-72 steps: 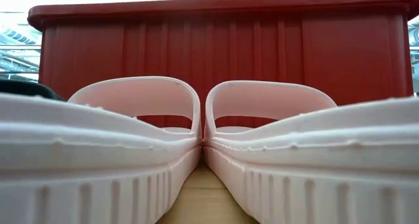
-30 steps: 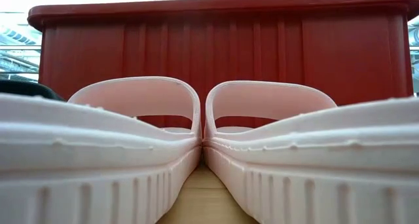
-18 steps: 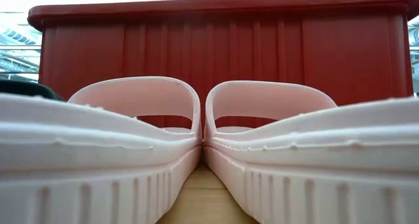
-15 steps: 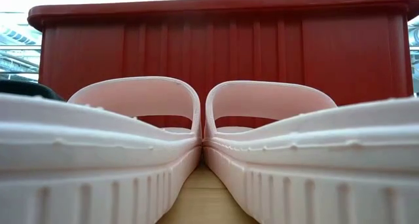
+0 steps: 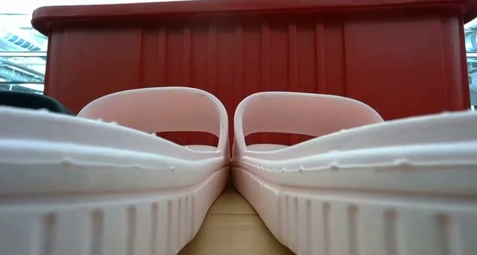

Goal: Pick and place slides into bin
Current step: Adjust the red container, then put the pink slipper into the red container

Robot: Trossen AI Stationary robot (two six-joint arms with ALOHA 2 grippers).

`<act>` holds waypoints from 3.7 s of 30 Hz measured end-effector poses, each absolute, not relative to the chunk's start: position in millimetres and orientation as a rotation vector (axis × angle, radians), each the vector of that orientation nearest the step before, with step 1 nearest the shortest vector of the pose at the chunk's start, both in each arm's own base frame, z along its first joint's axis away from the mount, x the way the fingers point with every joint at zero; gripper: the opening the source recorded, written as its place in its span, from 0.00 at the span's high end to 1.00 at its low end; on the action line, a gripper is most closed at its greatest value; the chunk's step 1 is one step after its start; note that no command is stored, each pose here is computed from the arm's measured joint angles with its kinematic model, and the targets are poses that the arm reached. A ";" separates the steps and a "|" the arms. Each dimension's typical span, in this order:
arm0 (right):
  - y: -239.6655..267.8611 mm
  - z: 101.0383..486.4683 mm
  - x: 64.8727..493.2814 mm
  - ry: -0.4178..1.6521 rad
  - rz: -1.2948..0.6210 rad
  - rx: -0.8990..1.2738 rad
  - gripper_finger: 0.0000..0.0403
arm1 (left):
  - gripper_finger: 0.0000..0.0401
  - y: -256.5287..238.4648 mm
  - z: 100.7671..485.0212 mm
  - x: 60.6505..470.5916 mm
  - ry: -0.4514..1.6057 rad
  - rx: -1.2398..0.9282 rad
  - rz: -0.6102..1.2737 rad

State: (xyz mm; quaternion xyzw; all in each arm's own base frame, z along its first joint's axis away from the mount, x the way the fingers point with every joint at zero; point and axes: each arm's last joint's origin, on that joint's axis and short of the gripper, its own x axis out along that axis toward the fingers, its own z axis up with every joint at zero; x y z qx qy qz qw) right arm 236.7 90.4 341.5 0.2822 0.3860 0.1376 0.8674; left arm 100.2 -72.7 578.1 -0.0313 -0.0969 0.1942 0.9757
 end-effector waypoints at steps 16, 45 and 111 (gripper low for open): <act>104.5 302.6 254.3 1.024 0.259 0.453 0.21 | 0.36 -98.4 569.0 123.1 -0.160 -0.047 0.399; 102.3 361.1 282.8 0.390 0.496 0.594 0.21 | 0.36 -110.7 563.9 134.0 -0.144 -0.024 0.397; 231.1 200.5 352.5 1.109 -0.120 -0.298 0.21 | 0.36 -135.0 561.2 108.6 -0.133 -0.072 0.172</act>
